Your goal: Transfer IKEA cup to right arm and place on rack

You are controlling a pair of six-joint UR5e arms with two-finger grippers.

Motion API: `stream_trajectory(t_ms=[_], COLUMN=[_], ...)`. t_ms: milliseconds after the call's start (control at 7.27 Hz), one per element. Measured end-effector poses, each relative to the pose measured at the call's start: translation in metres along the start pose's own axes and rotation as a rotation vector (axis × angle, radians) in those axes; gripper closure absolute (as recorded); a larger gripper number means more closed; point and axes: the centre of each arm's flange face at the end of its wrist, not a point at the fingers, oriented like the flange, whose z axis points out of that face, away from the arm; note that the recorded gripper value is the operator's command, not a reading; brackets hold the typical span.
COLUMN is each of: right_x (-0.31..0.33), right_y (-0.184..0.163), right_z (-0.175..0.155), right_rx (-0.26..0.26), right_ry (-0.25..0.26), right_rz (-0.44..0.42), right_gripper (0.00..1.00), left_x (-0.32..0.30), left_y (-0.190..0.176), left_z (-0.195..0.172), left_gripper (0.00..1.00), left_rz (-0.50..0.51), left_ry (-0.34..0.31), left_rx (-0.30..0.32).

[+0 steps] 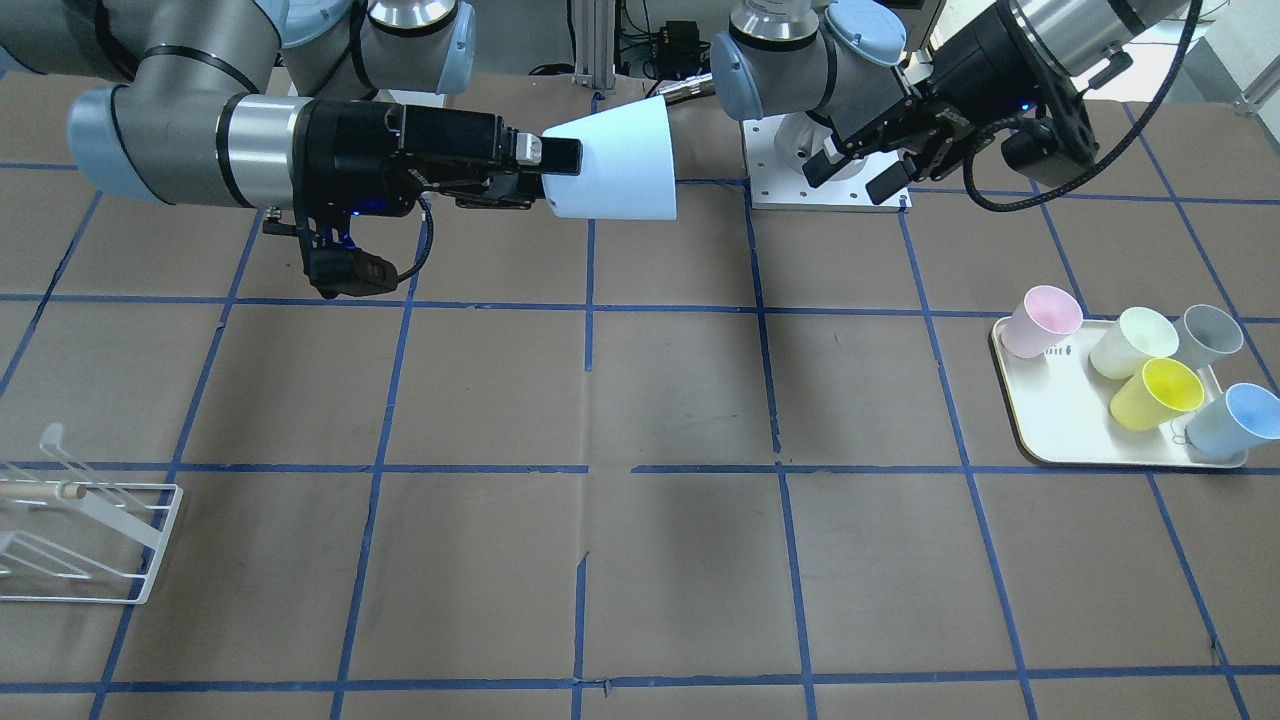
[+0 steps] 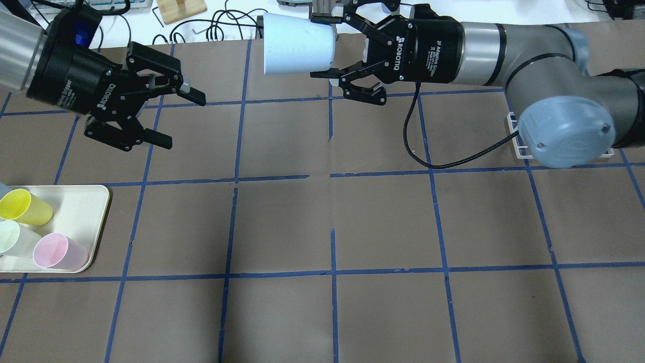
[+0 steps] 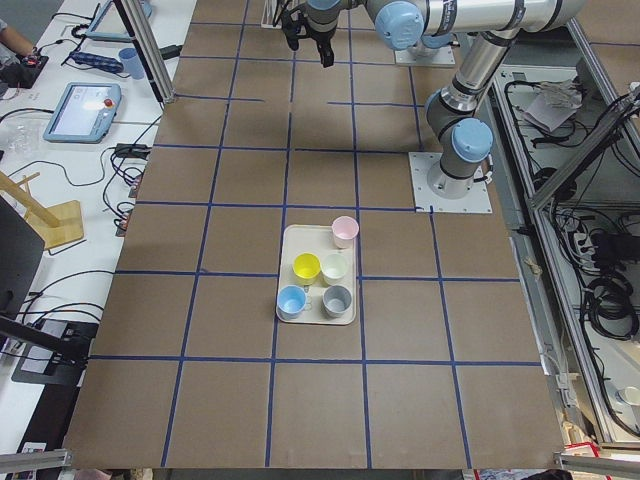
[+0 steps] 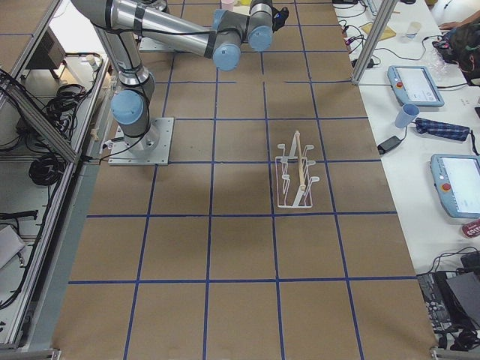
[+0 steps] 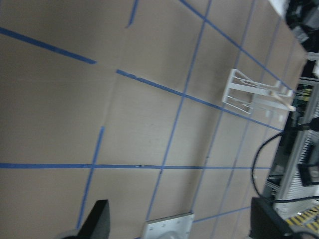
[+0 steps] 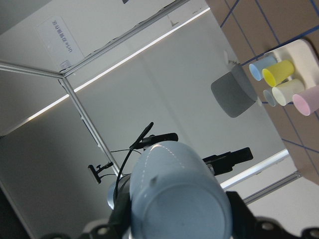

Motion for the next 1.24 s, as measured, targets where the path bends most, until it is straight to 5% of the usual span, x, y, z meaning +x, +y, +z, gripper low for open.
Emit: stream_trajectory(t_ms=[275, 688, 962, 1238], right_x=[-0.001, -0.012, -0.029, -0.03], right_y=[-0.003, -0.009, -0.009, -0.012], right_z=[-0.028, -0.076, -0.099, -0.124], right_rx=[0.126, 0.345, 0.46, 0.5], right_ry=[0.192, 0.534, 0.786, 1.067], right_rz=[-0.052, -0.117, -0.195, -0.329], right_gripper=[0.38, 0.38, 0.39, 0.41], left_x=[-0.005, 0.046, 0.062, 0.064], left_y=[-0.021, -0.05, -0.044, -0.039], left_z=[0.01, 0.049, 0.067, 0.064], left_gripper=[0.0, 0.0, 0.0, 0.0], left_rz=[0.055, 0.151, 0.179, 0.173], left_ry=[-0.206, -0.354, -0.406, -0.424], left_rx=[0.099, 0.291, 0.279, 0.239])
